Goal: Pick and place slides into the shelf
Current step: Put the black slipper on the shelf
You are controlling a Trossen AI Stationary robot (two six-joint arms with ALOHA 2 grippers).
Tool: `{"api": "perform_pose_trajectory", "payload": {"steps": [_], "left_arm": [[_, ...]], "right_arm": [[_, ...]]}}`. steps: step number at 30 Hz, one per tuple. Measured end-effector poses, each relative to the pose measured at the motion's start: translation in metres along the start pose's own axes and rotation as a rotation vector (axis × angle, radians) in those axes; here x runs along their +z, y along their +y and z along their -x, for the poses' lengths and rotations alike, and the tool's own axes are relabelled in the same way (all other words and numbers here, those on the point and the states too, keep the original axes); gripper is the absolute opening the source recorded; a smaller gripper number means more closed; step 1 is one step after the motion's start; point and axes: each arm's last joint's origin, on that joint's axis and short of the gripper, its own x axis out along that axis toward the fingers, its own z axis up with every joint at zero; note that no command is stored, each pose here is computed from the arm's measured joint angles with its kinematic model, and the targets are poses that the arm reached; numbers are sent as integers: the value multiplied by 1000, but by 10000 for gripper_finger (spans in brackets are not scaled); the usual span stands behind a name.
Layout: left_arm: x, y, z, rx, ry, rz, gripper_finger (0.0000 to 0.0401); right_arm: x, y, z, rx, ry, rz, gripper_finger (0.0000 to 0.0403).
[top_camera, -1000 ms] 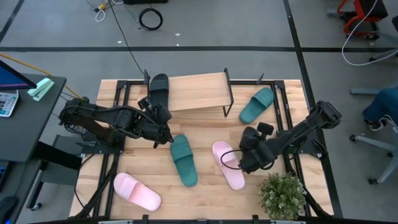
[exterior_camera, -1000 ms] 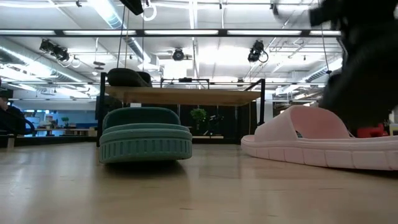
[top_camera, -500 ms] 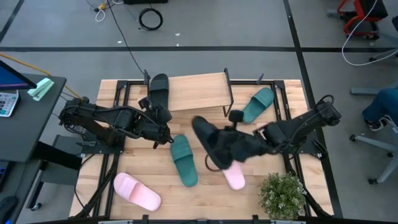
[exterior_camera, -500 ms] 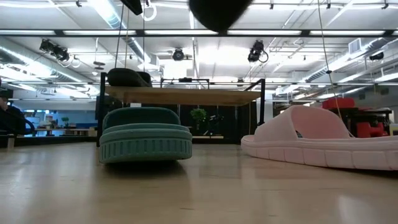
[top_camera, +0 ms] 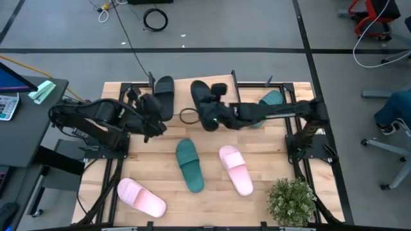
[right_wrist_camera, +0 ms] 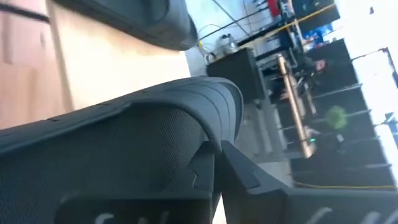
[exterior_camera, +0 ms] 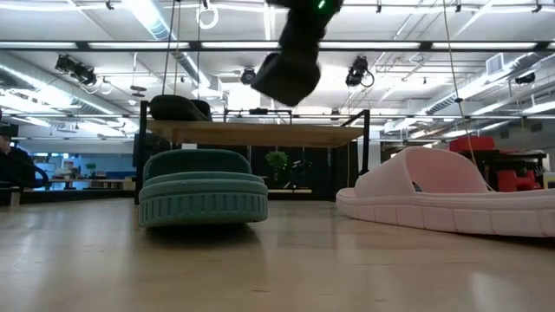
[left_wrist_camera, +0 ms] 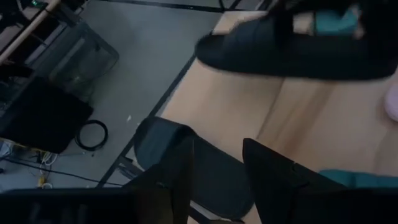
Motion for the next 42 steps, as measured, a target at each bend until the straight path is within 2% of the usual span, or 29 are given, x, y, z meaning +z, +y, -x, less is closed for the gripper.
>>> {"api": "perform_pose_trajectory", "payload": {"steps": [7, 11, 17, 20, 26, 33, 38, 42], "left_arm": [[-1, 12, 2, 11, -2, 23, 136], [-1, 14, 1, 17, -1, 25, 136], [-1, 14, 1, 21, 4, 3, 143], [-1, 14, 1, 21, 5, -2, 147], [-1, 15, 1, 22, 6, -4, 142], [-1, 14, 1, 21, 4, 0, 133], [-1, 14, 1, 21, 4, -2, 139], [-1, 14, 1, 21, 4, -3, 144]], "right_arm": [[6, 25, -63, -168, 37, 154, 10], [7, 27, -87, -195, 48, 154, 10], [19, 18, -104, -160, -18, 112, 12], [29, 8, -105, -132, -92, 37, 12], [42, -15, -106, -167, -129, -22, 12], [40, -42, -125, -180, -160, -180, 13], [28, -42, -145, -133, -153, -235, 13], [24, -35, -155, -123, -128, -214, 13]]}}
